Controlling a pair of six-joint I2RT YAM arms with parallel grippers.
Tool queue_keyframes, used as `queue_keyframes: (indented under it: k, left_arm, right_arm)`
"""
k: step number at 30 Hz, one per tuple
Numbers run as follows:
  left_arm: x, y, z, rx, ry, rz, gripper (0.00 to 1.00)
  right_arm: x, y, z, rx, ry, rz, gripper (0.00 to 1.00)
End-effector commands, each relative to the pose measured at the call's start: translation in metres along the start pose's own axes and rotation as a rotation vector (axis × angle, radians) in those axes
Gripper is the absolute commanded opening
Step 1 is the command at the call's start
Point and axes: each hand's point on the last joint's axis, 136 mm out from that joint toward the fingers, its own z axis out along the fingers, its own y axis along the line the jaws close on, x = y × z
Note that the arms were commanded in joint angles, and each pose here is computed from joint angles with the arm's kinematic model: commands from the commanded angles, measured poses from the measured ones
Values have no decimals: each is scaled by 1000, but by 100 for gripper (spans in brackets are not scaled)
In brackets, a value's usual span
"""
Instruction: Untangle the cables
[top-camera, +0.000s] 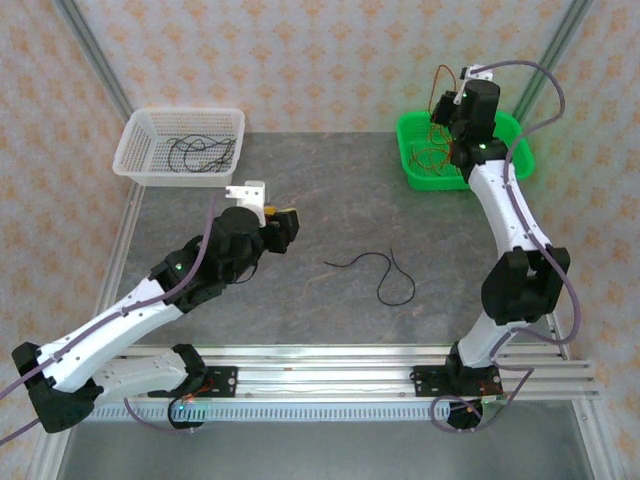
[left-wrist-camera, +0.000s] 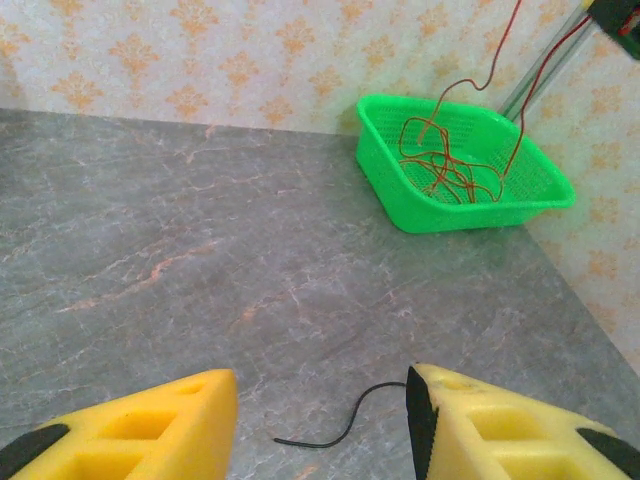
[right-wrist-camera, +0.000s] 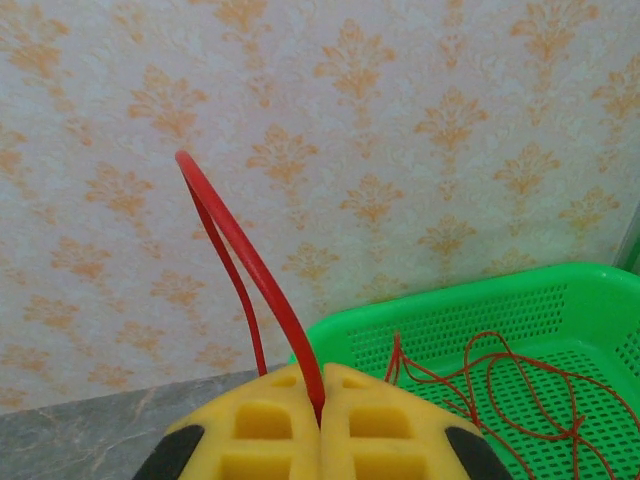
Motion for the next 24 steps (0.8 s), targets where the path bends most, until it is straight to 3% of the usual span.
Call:
queue_keyframes:
  k: [1, 11, 18, 24]
  left_arm:
    - [-6, 0, -9, 15, -31, -38, 49]
    - [-2, 3, -8, -5, -8, -47, 49]
    - [3, 2, 0, -20, 19, -48, 49]
    - [17, -3, 13, -16, 65, -44, 48]
  right_arm:
    - [-9, -16, 18, 51, -38, 4, 0]
    - [61, -60, 86, 153, 83, 14, 0]
    - [97, -90, 108, 213, 122, 67, 0]
    - [141, -149, 110, 421, 202, 203, 0]
